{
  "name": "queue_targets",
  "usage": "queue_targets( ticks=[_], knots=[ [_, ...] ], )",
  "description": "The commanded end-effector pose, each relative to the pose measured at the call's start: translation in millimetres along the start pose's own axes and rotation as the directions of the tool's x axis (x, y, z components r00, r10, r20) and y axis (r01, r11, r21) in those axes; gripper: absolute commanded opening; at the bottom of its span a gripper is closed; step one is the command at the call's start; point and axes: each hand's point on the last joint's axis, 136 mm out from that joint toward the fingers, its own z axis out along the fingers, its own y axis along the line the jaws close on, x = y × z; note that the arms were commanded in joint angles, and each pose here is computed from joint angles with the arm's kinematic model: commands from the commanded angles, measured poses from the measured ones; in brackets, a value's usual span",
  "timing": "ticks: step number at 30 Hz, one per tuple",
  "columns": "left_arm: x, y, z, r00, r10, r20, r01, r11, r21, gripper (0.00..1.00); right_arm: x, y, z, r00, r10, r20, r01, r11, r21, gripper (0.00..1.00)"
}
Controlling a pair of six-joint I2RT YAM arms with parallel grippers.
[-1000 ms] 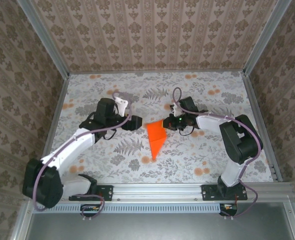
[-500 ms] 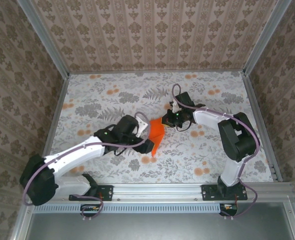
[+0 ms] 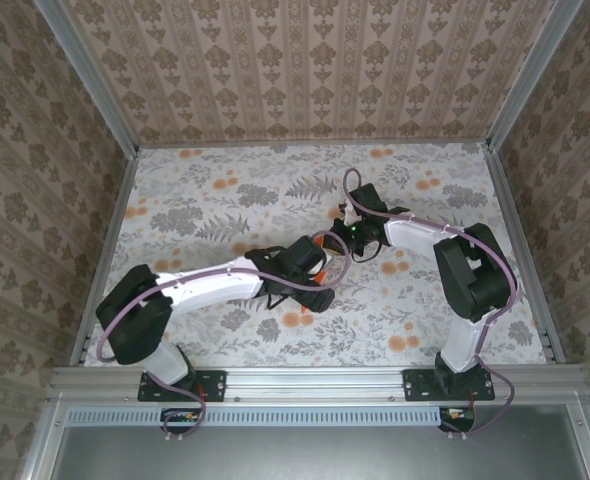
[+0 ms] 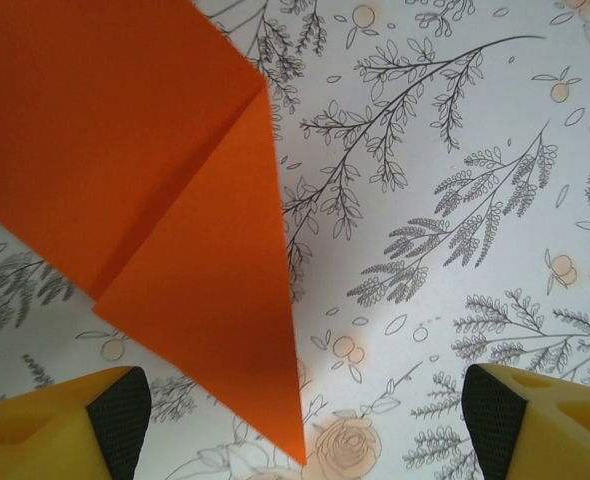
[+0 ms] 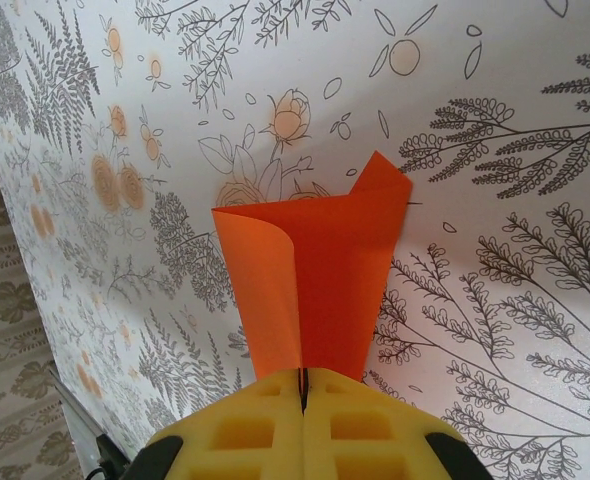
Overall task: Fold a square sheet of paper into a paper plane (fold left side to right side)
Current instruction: Fold the wing for the fifth time at the center of the table.
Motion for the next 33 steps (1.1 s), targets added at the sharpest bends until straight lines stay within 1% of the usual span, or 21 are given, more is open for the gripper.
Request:
queue_targets(
  ticks=[1,3,7,11,20,33],
  knots=[
    [1.6,0.4,8.2,0.999,-0.021,-0.049,0.018,0.998,-0.058,0.83,0.3,-1.7,4.9,1.000,0.027,-0.013,-0.027,0.999,0.023,0.00],
    [3.1,3.1,14.2,0.997,-0.027,-0.068,0.021,0.996,-0.088,0.81,0.3,-1.8,4.7,1.000,0.028,-0.011,-0.028,0.999,0.024,0.00],
    [2.8,7.8,20.9,0.996,-0.059,-0.074,0.050,0.991,-0.123,0.79,2.2,-3.7,7.1,0.999,0.029,-0.017,-0.029,0.999,0.029,0.00],
    [4.4,11.9,24.8,0.994,-0.073,-0.085,0.060,0.987,-0.149,0.74,2.8,-2.9,7.9,0.999,0.029,-0.019,-0.028,0.999,0.030,0.00],
    [4.7,8.3,30.4,0.992,-0.078,-0.103,0.064,0.989,-0.135,0.58,3.9,-5.5,9.1,0.999,0.030,-0.023,-0.030,0.999,0.038,0.00],
    [4.9,7.1,36.2,0.989,-0.078,-0.128,0.060,0.989,-0.137,0.46,6.1,-7.5,10.7,0.999,0.027,-0.032,-0.026,0.999,0.046,0.00]
  ],
)
